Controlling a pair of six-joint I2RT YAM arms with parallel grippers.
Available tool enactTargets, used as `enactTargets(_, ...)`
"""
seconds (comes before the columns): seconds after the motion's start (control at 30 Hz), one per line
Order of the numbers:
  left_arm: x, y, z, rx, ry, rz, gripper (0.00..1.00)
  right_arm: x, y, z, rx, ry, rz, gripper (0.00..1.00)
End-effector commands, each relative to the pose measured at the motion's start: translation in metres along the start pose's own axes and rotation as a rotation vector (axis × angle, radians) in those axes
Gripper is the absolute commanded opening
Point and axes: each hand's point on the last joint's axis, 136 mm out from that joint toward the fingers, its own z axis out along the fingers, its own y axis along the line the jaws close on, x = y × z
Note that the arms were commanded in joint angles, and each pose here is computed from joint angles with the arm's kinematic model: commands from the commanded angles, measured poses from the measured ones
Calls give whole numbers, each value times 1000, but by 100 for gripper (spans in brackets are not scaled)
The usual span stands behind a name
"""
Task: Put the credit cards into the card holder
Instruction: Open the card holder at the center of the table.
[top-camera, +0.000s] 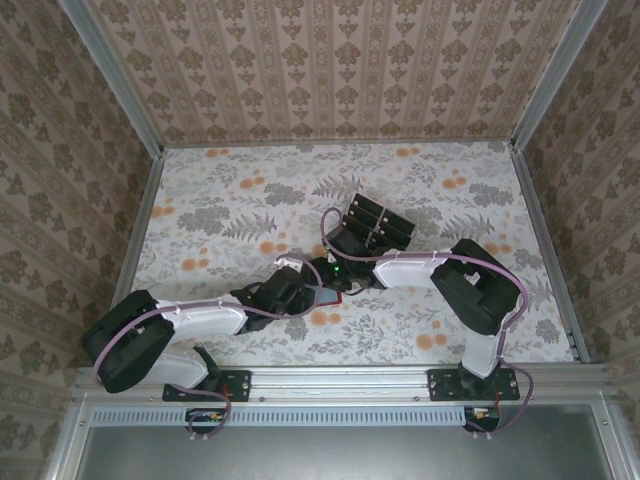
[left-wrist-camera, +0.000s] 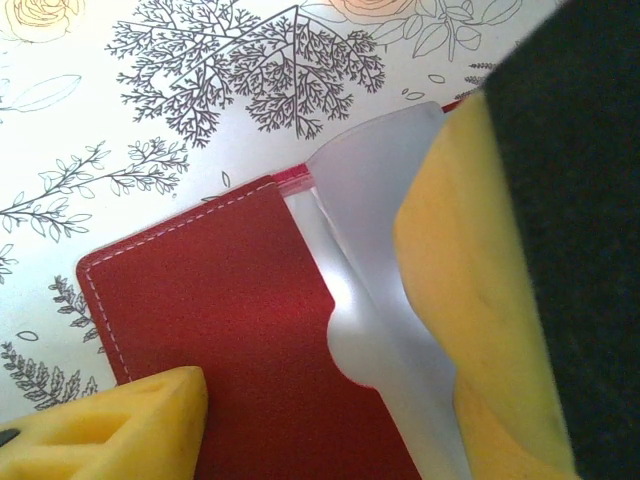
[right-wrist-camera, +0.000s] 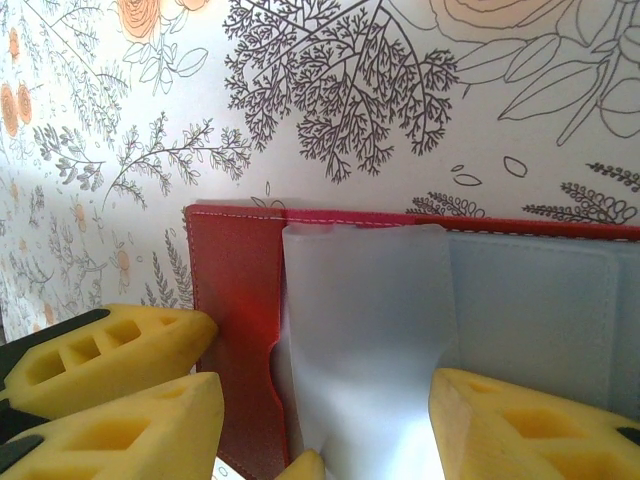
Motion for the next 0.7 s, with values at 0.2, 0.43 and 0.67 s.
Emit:
enactTargets(0.2,-2,1,2,-23,-5,7,66,-7,1,-14,-19,-21,19,61)
enactTargets(0.43,0,2,2,-25,-1,8,65,-8,-3,-16,-12,-25,21,62)
enactTargets(0.67,1,2,3,-26,1,7,65,-8,-7,-16,-7,-28,27,62)
